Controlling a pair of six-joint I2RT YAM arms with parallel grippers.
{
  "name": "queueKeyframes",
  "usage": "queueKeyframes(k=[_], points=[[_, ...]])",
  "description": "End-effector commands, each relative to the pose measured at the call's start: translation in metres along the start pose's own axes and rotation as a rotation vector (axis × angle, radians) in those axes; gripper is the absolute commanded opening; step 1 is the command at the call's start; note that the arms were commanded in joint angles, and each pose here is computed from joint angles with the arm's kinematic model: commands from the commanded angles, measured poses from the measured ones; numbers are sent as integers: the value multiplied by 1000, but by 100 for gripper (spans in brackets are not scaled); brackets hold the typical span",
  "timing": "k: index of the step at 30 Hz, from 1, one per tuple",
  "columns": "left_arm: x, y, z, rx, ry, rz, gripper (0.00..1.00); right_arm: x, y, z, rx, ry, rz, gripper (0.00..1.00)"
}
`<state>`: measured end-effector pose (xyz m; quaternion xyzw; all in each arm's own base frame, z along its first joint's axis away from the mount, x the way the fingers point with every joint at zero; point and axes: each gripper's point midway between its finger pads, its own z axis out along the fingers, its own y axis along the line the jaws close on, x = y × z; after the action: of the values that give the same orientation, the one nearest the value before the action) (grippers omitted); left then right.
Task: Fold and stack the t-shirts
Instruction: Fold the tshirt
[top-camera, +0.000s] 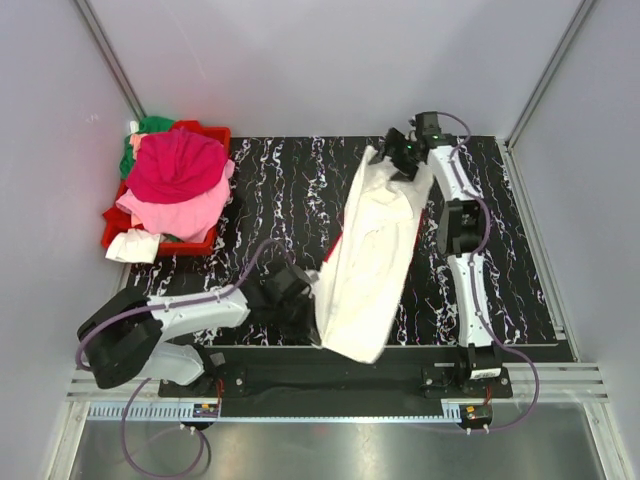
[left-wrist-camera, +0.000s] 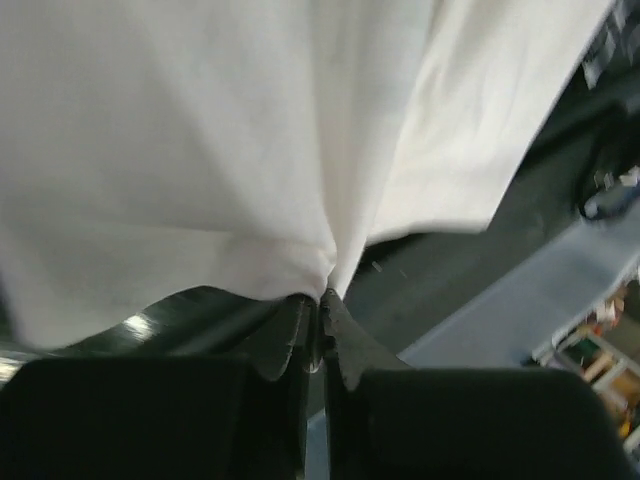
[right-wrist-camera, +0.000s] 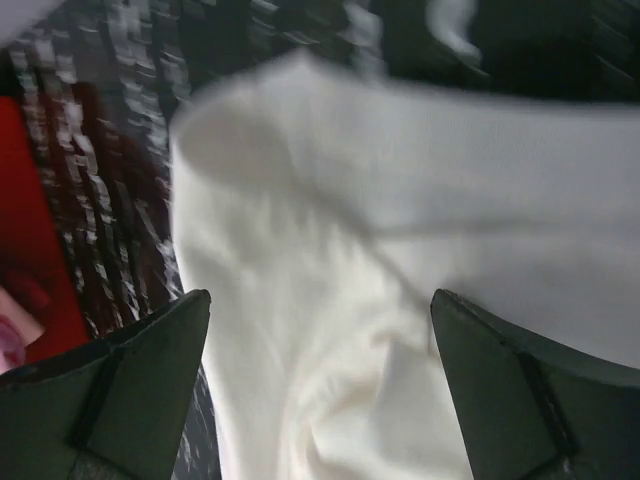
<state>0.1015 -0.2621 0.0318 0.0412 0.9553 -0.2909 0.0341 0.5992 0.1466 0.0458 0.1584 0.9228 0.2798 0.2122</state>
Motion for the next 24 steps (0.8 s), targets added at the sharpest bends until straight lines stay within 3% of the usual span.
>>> queueKeyframes(k=[1, 2, 3, 4, 5, 6, 10, 14, 18, 21, 24], points=[[37, -64, -22, 118, 79, -24, 13, -12, 165, 11, -504, -208, -360, 100], [46, -78, -30, 115, 96, 10, 20, -11, 191, 1, -551, -247, -407, 100], [47, -82, -35, 102, 91, 18, 37, -29, 209, -12, -573, -361, -438, 100], [44, -85, -41, 90, 60, 35, 41, -29, 197, -1, -525, -369, -409, 100], [41, -92, -52, 79, 46, 42, 43, -44, 209, -27, -513, -443, -414, 100], [39, -95, -58, 75, 28, 52, 56, -59, 201, -31, -437, -508, -387, 100], [28, -97, -85, 59, -62, 93, 78, -75, 172, -55, -246, -570, -364, 100], [18, -93, -99, 19, -114, 114, 99, -78, 180, -109, -247, -619, -393, 100], [-2, -100, -101, 15, -161, 161, 99, -60, 167, -131, -178, -561, -396, 100], [-44, -102, -110, 18, -248, 145, 94, -37, 140, -141, -53, -469, -356, 100], [-112, -94, -120, 1, -353, 136, 84, -9, 113, -152, 43, -394, -311, 100]])
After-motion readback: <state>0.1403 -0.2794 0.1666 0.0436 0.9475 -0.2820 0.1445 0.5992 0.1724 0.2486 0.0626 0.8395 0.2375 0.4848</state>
